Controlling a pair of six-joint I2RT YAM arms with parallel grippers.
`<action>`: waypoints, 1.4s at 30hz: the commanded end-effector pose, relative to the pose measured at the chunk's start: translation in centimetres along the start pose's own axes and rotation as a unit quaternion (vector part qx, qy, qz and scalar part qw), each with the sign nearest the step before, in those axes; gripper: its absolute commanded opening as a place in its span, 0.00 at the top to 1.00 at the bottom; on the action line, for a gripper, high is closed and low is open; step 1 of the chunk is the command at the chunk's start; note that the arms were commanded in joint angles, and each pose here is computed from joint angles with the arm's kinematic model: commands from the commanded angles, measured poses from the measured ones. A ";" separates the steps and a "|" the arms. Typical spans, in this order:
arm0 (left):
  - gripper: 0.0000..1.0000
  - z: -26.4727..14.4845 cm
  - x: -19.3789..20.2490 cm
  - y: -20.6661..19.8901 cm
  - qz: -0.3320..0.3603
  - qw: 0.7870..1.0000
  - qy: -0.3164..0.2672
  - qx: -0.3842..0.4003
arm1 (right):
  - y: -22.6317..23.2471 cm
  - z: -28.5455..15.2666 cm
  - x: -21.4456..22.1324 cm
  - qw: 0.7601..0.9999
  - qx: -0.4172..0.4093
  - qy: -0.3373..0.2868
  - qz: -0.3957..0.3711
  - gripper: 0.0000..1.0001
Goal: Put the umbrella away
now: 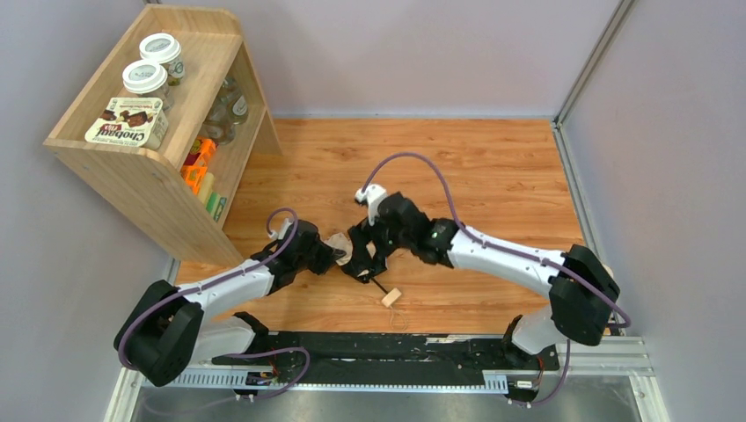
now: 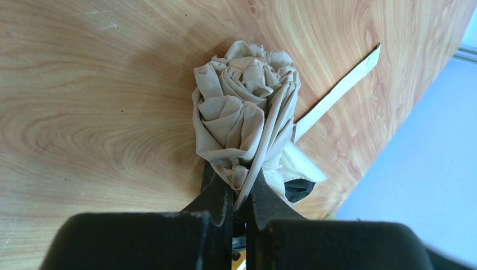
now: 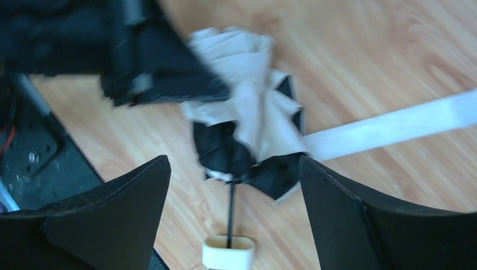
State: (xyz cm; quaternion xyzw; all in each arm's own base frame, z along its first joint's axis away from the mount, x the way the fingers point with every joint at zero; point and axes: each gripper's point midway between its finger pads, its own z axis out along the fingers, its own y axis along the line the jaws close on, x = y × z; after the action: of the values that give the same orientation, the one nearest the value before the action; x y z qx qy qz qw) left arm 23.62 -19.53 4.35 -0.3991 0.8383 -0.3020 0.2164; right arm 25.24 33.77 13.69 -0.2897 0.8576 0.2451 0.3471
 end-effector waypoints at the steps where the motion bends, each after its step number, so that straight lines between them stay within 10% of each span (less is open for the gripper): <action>1: 1.00 -0.3 0.7 8.0 0.033 0.988 0.012 -0.152 | 2.5 1.4 1.1 0.992 0.011 -0.058 -0.114 0.11; 14: 1.00 -0.6 1.2 8.2 0.017 0.986 0.025 -0.164 | 3.2 8.7 4.0 0.956 0.174 -0.037 -0.235 0.26; 21: 1.00 -0.8 0.9 7.4 0.018 0.988 0.019 -0.150 | 0.5 8.4 10.6 0.970 0.169 0.032 -0.170 1.00; 26: 0.93 -0.5 0.4 5.9 0.036 0.991 0.007 -0.125 | 1.0 8.7 15.8 0.991 0.050 0.089 -0.092 1.00; 31: 0.30 -1.1 -1.0 3.7 0.058 0.994 -0.025 -0.090 | 2.1 7.6 19.0 0.989 -0.081 0.119 0.013 1.00; 42: 0.26 -3.7 -1.5 -2.9 0.064 0.997 -0.027 0.019 | 0.4 7.5 21.4 0.926 -0.221 0.163 0.259 1.00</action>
State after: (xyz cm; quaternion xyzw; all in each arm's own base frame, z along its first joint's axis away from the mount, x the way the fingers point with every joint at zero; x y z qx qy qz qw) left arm 23.52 -17.83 7.49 -0.3658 0.8501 -0.2729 0.2628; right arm 22.67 37.77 2.65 -0.2415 0.7831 0.5017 0.2770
